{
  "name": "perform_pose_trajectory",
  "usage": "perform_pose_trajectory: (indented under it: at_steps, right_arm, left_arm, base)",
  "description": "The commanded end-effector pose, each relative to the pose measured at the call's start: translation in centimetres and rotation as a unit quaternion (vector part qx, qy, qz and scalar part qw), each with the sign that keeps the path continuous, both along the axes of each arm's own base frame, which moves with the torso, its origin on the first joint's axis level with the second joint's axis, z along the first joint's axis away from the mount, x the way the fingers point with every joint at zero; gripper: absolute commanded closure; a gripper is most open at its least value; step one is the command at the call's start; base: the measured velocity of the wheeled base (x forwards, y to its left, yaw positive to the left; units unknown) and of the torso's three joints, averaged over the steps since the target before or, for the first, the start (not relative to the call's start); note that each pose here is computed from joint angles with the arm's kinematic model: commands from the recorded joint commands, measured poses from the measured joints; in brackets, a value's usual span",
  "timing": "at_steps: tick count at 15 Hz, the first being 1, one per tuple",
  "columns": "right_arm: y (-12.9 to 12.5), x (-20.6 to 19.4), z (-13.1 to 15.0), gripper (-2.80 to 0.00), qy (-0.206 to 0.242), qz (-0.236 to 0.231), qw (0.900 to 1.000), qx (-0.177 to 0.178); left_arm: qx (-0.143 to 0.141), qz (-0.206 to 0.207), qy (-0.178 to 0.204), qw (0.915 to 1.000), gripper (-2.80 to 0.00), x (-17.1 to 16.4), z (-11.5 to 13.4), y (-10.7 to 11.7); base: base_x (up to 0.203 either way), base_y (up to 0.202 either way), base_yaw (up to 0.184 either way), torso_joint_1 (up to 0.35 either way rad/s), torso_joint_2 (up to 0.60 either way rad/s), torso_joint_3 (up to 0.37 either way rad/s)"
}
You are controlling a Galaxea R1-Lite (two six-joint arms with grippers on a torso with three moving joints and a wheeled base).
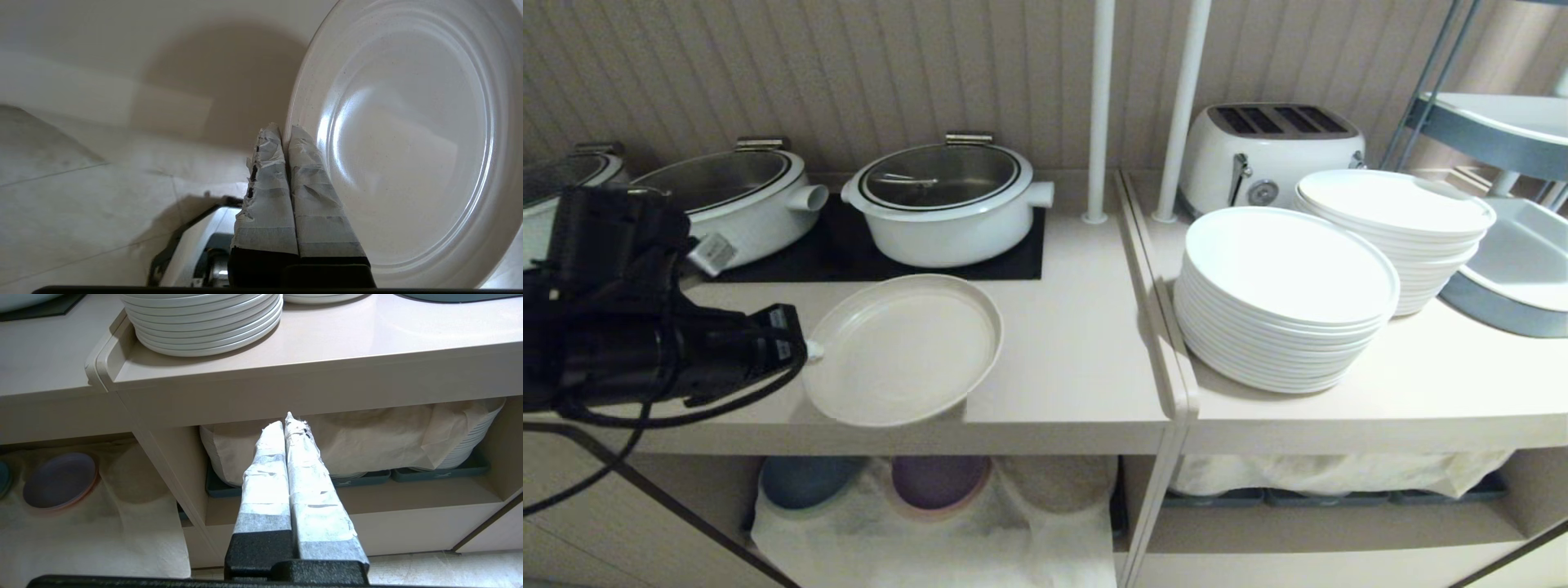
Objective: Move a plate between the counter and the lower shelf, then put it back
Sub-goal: Put the plate
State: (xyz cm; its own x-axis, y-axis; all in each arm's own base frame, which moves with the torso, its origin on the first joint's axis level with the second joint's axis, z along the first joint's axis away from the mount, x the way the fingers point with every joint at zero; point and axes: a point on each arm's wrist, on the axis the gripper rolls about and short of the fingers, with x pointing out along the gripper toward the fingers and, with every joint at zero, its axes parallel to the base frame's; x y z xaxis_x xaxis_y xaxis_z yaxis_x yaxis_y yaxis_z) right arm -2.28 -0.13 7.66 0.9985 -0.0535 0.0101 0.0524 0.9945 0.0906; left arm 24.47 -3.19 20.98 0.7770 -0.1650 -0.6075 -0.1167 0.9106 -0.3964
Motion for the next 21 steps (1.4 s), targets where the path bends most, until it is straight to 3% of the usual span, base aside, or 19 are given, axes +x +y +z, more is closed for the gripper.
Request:
perform_pose_trajectory:
  at_steps: [1,11,14,21]
  right_arm:
    - [0.0,0.0,0.0,0.00,0.000,0.000,1.000,0.000]
    - [0.0,0.0,0.0,0.00,0.000,0.000,1.000,0.000]
    - [0.0,0.0,0.0,0.00,0.000,0.000,1.000,0.000]
    - [0.0,0.0,0.0,0.00,0.000,0.000,1.000,0.000]
  left_arm:
    - [-0.001,0.008,0.015,0.9999,0.00,2.3,-0.6,0.0]
    - [0.000,0.043,0.037,0.9984,0.00,7.3,-2.4,1.5]
    - [-0.015,0.057,0.031,0.9978,0.00,9.0,-2.2,1.6]
    - [-0.014,0.066,0.049,0.9965,0.00,10.3,-3.6,1.6]
  base:
    - [0.000,0.000,0.000,0.000,0.00,0.000]
    - [0.000,0.000,0.000,0.000,0.00,0.000]
    - [0.000,0.000,0.000,0.000,0.00,0.000]
    - [0.000,0.000,0.000,0.000,0.00,0.000]
